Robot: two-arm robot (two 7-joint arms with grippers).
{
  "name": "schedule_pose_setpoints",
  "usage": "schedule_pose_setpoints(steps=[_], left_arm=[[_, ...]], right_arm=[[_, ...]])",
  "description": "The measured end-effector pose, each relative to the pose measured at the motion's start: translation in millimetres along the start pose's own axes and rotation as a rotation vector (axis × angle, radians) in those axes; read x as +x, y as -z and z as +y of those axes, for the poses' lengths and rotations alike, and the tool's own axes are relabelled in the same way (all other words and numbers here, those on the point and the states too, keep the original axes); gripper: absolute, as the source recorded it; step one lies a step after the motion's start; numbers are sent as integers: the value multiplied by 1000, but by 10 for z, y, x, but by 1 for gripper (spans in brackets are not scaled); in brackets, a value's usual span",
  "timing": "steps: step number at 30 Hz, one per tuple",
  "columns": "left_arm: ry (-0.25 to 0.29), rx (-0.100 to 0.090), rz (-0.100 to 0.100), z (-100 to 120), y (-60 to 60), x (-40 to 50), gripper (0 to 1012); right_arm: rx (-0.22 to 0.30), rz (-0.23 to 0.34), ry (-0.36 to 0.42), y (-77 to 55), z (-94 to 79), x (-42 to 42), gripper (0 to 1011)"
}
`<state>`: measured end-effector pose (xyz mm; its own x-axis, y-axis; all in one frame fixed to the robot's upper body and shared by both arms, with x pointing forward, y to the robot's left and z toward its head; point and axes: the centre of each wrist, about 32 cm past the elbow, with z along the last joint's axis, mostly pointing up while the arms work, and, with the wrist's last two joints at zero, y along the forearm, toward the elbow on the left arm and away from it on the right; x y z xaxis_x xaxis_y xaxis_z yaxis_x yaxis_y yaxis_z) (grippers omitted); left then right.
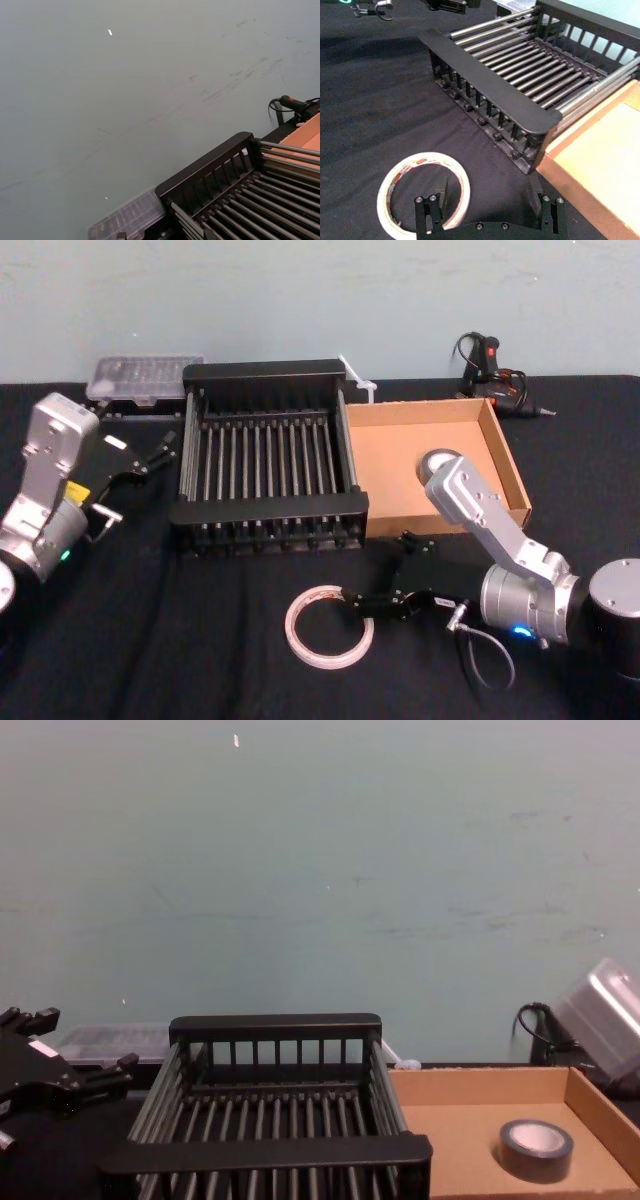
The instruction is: Pick up the white tape and place it into the black box , Pick up the silver tape and place it into the brown box.
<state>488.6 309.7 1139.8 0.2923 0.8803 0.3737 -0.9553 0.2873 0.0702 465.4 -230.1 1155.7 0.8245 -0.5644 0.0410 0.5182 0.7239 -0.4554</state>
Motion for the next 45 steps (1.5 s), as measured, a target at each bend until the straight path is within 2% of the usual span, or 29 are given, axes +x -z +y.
schedule_pose_setpoints(steps=[12, 28, 45], left_arm=[[0, 0, 0, 0, 0, 0, 1001], [0, 0, 0, 0, 0, 0, 1001], [0, 0, 0, 0, 0, 0, 1001]], right_arm=[[-5, -8, -28, 2, 82, -70, 1002], [-31, -17, -28, 16, 222, -61, 1002], [-50, -27, -28, 18, 261, -52, 1002]])
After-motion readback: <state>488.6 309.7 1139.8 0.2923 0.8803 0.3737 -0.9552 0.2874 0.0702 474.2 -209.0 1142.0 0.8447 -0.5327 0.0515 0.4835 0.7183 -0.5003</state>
